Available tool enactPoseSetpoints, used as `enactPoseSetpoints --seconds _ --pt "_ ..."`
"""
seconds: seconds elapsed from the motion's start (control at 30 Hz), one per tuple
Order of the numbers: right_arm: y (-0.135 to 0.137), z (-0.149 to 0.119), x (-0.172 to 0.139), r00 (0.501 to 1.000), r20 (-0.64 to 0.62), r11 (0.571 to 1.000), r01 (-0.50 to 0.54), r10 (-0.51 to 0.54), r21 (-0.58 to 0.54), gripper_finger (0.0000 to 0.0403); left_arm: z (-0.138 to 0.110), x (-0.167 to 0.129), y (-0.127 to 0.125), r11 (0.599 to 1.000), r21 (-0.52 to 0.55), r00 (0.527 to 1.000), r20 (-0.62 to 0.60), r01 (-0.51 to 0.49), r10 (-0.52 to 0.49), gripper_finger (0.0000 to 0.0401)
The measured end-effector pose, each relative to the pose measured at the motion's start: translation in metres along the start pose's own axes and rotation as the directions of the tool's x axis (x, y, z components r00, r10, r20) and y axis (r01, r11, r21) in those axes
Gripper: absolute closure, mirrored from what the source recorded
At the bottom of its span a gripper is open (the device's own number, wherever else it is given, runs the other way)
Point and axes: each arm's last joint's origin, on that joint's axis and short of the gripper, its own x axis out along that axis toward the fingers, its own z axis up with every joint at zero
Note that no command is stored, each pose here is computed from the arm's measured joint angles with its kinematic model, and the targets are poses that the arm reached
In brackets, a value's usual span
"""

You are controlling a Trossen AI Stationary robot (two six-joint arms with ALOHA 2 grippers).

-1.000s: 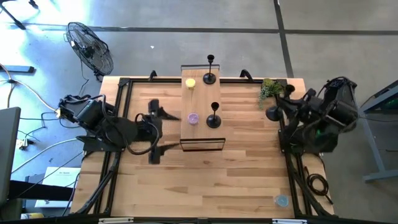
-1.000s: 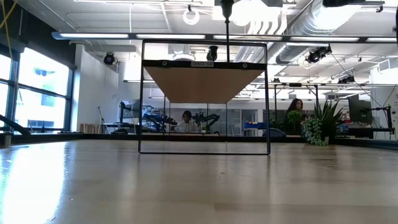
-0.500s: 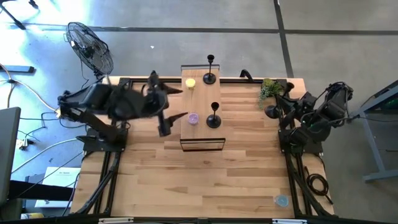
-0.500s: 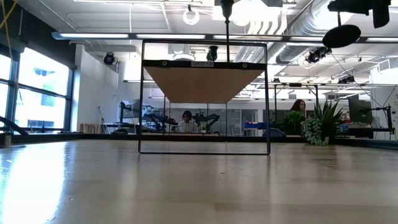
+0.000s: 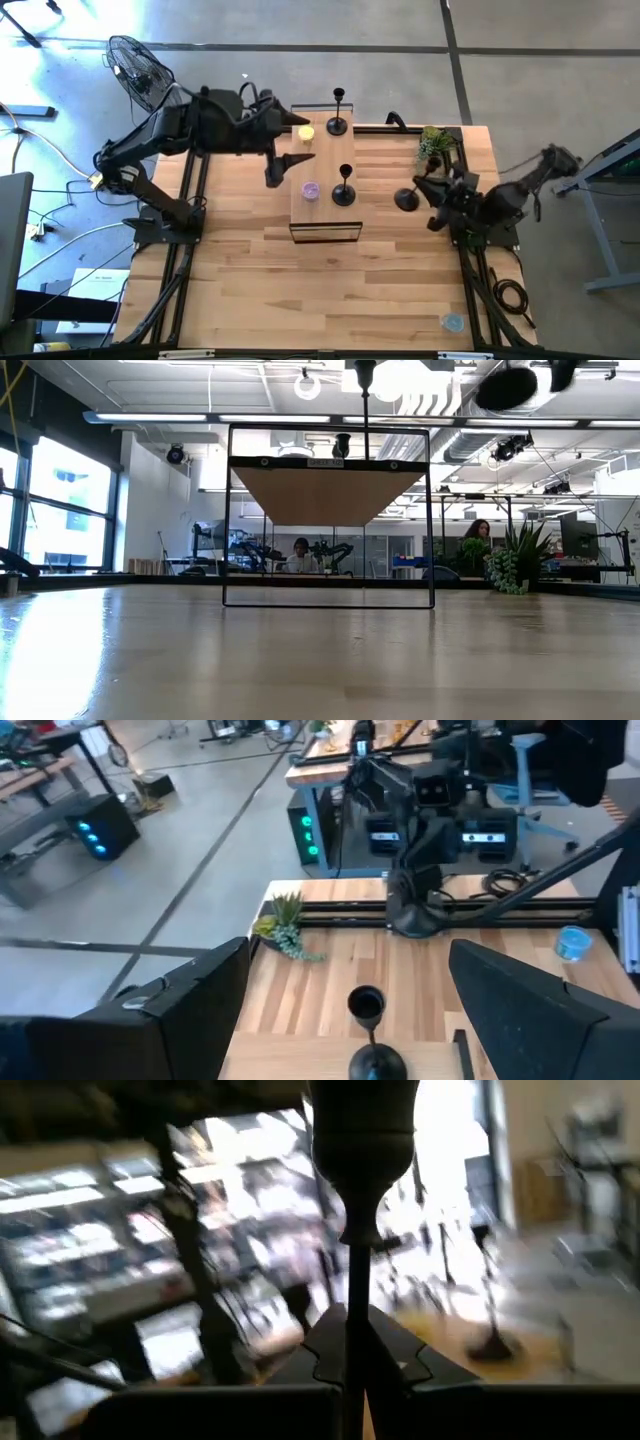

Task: Pick & Place candle stick holders
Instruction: Put the candle holder on the shelf aligned with the other candle holder on the shelf

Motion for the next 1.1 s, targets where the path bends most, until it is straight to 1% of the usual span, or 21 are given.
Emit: enactPoseSetpoints --seconds 0.07,0.1,0.2,0.33,0.5,0.6,0.7,0.83,0.9,1.0,1.1 --pt "-0.006 0.001 0.010 0.995 0.092 0.999 -0.039 0.041 -0.023 0.0397 0.000 0.001 0.003 1.000 -0.005 1.000 0.002 0.028 -0.028 0.0064" --pt "-0.010 0.001 0.014 0.993 0.113 0.999 -0.031 0.035 -0.034 0.0397 -0.001 0.001 0.004 0.999 -0.006 0.999 0.003 0.047 -0.047 0.0064" --pt "-0.024 -0.002 0.027 0.994 0.112 0.998 -0.005 0.012 -0.060 0.0397 -0.002 0.001 0.004 0.995 -0.012 0.995 -0.006 0.096 -0.096 0.0064" --pt "-0.046 -0.009 0.046 0.997 0.068 0.999 -0.046 0.047 -0.024 0.0397 -0.006 0.001 0.003 0.994 -0.022 0.993 -0.045 0.110 -0.111 0.0064" --pt "-0.074 -0.017 0.074 0.995 -0.010 0.995 -0.101 0.101 -0.011 0.0397 -0.011 0.001 0.002 0.991 -0.080 0.988 -0.097 0.111 -0.119 0.0064" --pt "-0.088 -0.012 0.094 0.988 -0.035 0.988 -0.154 0.153 -0.021 0.0397 -0.011 0.001 0.002 0.990 -0.089 0.988 -0.099 0.112 -0.120 0.0064" --pt "-0.099 -0.006 0.116 0.975 -0.051 0.975 -0.218 0.217 -0.030 0.0397 -0.011 0.000 0.001 0.987 -0.095 0.985 -0.096 0.132 -0.141 0.0064" --pt "-0.110 0.002 0.144 0.960 -0.077 0.961 -0.273 0.269 -0.054 0.0397 -0.011 0.001 0.001 0.986 -0.098 0.985 -0.096 0.133 -0.142 0.0064" --pt "-0.117 0.000 0.159 0.951 -0.107 0.954 -0.295 0.289 -0.053 0.0397 -0.011 0.000 0.001 0.986 -0.098 0.985 -0.098 0.133 -0.143 0.0064" --pt "-0.125 -0.009 0.179 0.927 -0.160 0.937 -0.348 0.340 -0.021 0.0397 -0.013 0.000 0.001 0.985 -0.112 0.982 -0.117 0.132 -0.145 0.0064" --pt "-0.128 -0.016 0.195 0.903 -0.167 0.916 -0.400 0.397 0.013 0.0397 -0.014 0.000 0.001 0.984 -0.115 0.980 -0.131 0.133 -0.147 0.0064"
